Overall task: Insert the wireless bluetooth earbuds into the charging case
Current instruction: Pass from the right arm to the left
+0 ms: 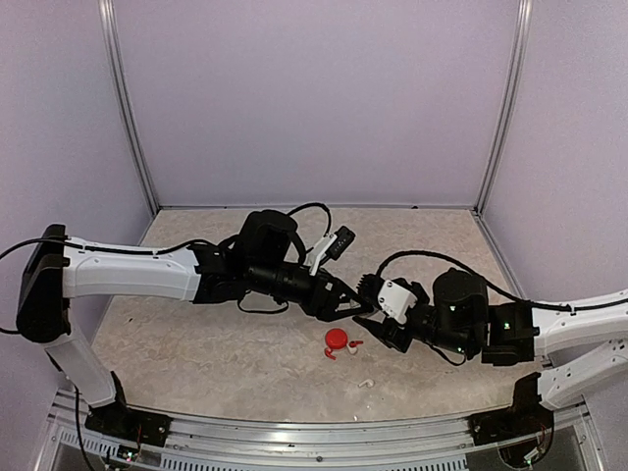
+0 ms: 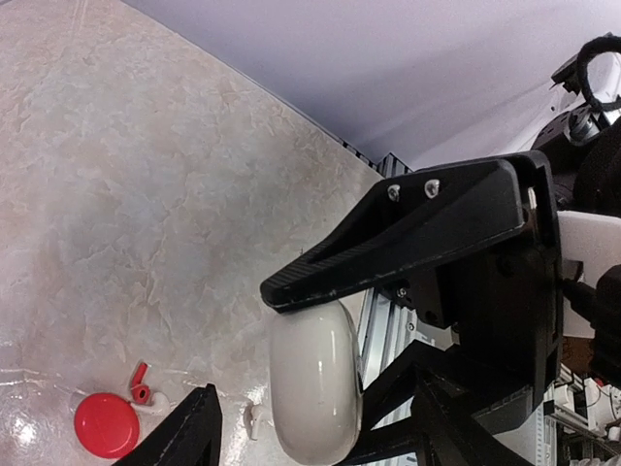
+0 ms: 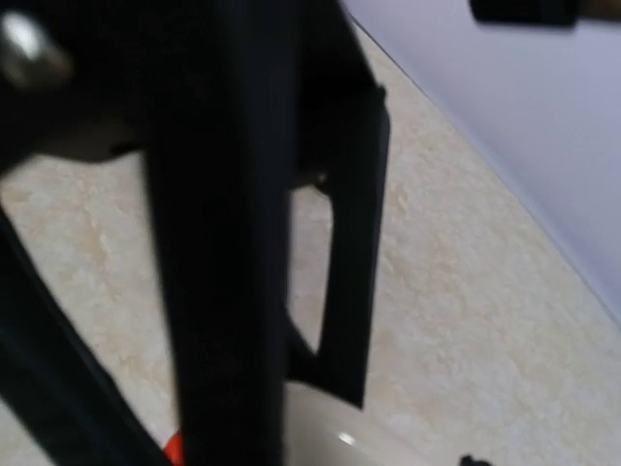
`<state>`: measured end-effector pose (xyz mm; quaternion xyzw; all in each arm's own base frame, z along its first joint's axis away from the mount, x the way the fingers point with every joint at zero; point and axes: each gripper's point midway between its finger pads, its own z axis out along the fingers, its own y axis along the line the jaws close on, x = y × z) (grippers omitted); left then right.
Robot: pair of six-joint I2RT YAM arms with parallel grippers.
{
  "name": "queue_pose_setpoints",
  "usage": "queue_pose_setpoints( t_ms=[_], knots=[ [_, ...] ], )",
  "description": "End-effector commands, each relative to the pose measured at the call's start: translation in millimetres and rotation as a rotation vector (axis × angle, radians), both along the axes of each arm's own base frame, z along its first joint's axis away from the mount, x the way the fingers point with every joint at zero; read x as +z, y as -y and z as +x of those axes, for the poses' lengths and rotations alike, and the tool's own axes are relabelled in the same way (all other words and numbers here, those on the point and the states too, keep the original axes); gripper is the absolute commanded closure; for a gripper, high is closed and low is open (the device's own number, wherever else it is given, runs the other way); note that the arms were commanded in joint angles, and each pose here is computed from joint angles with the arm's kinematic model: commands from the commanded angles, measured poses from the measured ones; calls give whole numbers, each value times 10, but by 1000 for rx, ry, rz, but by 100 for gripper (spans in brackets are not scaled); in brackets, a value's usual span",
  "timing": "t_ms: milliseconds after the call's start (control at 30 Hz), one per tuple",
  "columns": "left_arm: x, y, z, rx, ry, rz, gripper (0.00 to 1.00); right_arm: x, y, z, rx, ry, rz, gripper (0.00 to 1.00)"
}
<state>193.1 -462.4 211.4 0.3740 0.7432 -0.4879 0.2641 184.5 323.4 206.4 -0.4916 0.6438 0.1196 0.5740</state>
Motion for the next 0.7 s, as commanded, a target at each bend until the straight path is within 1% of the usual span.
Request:
queue_pose_setpoints(
  t_ms=[0, 167, 233, 400, 433, 500, 600, 667],
  knots=[
    [48, 61, 9, -3, -5, -11, 35, 244, -33, 31, -36, 71, 31, 53],
    [71, 34, 53, 19, 15, -5, 48, 288, -11, 16, -35, 83, 44, 53],
    [93, 23, 71, 26, 25, -7, 56, 305, -2, 6, -30, 86, 52, 53],
    [125, 5, 95, 30, 43, -12, 69, 343, 21, -10, -25, 96, 69, 50],
    [130, 0, 97, 31, 46, -13, 71, 348, 25, -13, -25, 94, 73, 48],
    [149, -14, 102, 33, 52, -18, 75, 377, 39, -22, -24, 94, 87, 39],
    [175, -48, 105, 29, 75, -26, 78, 440, 72, -54, -18, 85, 122, 31],
    [189, -82, 111, 22, 106, -26, 80, 489, 93, -105, 7, 81, 147, 22]
  ],
)
